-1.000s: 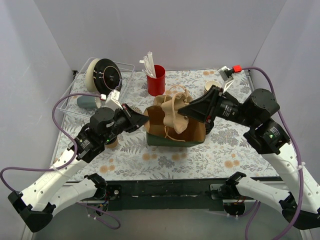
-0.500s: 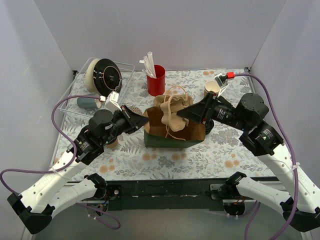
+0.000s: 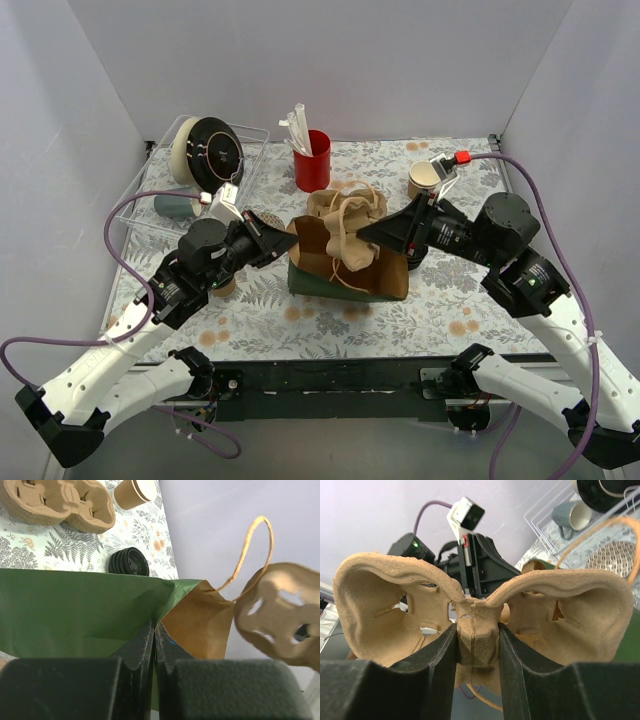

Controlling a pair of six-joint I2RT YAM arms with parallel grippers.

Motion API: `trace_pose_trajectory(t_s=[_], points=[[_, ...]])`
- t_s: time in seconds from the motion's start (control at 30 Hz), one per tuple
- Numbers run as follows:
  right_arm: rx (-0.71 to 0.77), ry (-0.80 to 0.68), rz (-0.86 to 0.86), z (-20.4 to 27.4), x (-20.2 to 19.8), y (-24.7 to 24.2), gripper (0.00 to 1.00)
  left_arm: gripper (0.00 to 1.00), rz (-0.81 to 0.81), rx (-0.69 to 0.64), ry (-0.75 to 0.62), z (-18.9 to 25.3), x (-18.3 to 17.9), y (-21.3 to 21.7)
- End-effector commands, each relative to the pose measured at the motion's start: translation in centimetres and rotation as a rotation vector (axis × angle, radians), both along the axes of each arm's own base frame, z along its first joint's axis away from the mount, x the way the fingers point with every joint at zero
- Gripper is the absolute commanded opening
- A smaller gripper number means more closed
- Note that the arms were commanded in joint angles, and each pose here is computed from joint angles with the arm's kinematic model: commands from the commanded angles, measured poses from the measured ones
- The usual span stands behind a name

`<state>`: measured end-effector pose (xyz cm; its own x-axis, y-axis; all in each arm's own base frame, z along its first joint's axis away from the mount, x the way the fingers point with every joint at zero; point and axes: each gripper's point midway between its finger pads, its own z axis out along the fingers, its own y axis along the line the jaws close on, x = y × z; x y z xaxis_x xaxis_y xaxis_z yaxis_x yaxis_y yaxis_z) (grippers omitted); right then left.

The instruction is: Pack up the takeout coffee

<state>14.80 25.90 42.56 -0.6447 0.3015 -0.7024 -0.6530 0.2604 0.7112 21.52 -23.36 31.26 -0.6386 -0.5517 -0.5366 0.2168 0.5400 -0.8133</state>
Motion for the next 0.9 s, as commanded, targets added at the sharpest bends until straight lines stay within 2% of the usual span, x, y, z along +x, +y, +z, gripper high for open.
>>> trace_pose_trajectory(t_s=[0.0,0.17,0.27,0.4,0.53,0.77,0.87], points=[[0.014,-0.007,0.003,-0.3,-0.7,-0.5,0.08,0.00,0.006,-0.032,-0.001,1.1,-0.1,0.0],[0.051,-0.001,0.031,1.3,-1.0,0.0,0.08,0.00,0.009,-0.025,0.006,0.6,-0.1,0.0],[0.028,0.011,0.049,0.0,-1.3,0.1,0.08,0.00,0.009,-0.032,0.005,0.8,0.0,-0.1],[-0.043,0.015,-0.054,-2.6,-0.2,-1.0,0.07,0.00,0.009,-0.042,0.001,1.2,-0.1,-0.1],[-0.109,0.081,-0.105,-5.2,0.2,-1.7,0.07,0.00,0.015,-0.068,-0.007,1.7,-0.3,0.1],[-0.196,0.136,-0.209,-6.9,1.4,-3.0,0.06,0.00,0.000,-0.095,-0.016,1.7,-0.6,0.0],[-0.175,0.176,-0.214,-6.7,1.6,-2.7,0.06,0.00,-0.003,-0.097,-0.020,1.7,-0.7,0.0]])
